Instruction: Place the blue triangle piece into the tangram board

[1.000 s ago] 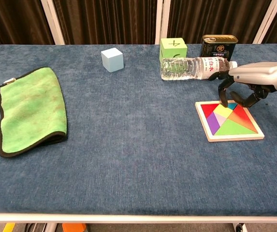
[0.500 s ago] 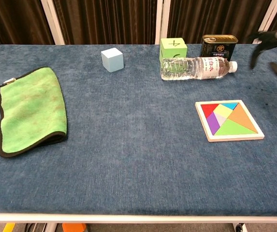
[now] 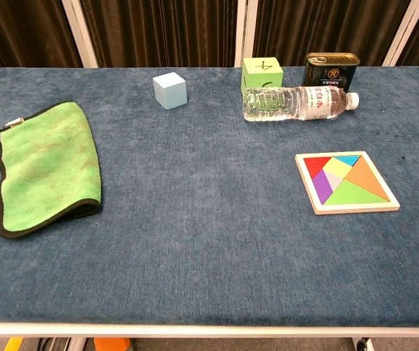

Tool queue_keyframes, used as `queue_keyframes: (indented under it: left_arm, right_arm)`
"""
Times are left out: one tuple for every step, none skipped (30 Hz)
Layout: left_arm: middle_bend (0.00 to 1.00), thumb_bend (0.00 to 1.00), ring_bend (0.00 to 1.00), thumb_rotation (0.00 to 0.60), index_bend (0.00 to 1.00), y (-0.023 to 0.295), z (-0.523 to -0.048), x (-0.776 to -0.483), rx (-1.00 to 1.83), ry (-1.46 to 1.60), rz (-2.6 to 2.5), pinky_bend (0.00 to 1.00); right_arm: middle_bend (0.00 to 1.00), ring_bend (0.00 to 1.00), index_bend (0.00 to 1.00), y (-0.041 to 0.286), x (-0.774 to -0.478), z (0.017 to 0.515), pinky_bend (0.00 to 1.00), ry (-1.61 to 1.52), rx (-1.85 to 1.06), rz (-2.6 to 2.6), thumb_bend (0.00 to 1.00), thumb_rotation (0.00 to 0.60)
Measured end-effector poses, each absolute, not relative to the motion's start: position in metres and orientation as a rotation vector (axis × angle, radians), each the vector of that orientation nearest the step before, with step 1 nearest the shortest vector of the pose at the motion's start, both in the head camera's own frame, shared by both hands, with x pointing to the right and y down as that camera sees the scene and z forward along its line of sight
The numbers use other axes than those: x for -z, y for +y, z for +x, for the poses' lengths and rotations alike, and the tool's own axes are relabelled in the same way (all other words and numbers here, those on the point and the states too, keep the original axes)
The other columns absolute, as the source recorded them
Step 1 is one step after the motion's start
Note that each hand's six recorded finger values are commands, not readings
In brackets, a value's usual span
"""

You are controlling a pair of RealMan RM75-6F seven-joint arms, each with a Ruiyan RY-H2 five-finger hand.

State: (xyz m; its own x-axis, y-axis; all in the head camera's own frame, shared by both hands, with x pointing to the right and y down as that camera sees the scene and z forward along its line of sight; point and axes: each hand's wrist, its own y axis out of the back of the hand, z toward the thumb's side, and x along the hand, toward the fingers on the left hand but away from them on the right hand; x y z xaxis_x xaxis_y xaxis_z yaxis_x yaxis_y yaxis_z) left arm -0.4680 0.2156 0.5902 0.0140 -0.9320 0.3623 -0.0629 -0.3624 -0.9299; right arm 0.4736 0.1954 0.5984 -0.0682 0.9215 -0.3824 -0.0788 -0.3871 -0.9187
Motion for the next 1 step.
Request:
queue_keyframes:
  left_arm:
    - [0.11, 0.04, 0.01, 0.600, 0.20, 0.2161, -0.4667, -0.5912, 1.444, 1.052, -1.535, 0.13]
  right_arm:
    - [0.00, 0.00, 0.00, 0.1977, -0.5990, 0.4747, 0.00, -0.970, -1.580, -1.402, 0.12, 0.600]
